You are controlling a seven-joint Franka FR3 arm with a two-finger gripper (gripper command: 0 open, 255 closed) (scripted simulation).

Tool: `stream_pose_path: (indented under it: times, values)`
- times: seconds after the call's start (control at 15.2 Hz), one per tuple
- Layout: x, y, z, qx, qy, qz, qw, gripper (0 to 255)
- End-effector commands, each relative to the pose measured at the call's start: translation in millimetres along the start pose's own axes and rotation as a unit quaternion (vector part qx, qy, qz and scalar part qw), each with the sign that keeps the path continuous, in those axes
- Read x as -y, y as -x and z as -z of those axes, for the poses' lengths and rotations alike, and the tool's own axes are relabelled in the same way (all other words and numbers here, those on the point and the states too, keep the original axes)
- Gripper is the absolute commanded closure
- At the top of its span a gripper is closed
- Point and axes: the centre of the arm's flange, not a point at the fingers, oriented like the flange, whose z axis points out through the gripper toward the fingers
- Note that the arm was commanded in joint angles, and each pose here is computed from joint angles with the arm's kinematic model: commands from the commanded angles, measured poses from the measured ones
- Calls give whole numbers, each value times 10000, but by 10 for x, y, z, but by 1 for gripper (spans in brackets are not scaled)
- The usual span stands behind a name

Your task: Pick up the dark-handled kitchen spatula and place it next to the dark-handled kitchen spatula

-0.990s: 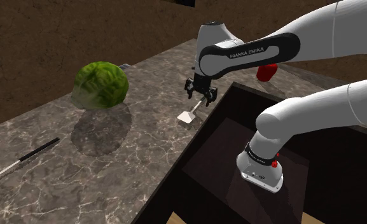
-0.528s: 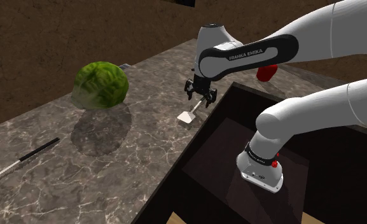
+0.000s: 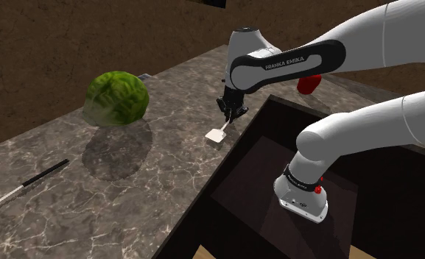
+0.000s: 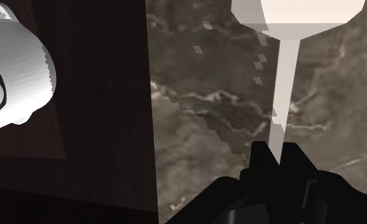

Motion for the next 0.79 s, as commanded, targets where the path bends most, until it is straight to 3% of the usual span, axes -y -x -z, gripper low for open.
stream_pose_path:
  times: [0.0, 0.73]
  values:
    - [0, 0, 0, 0, 0, 0, 10000, 255]
    - [0, -31, 473, 0, 0, 0, 10000, 255]
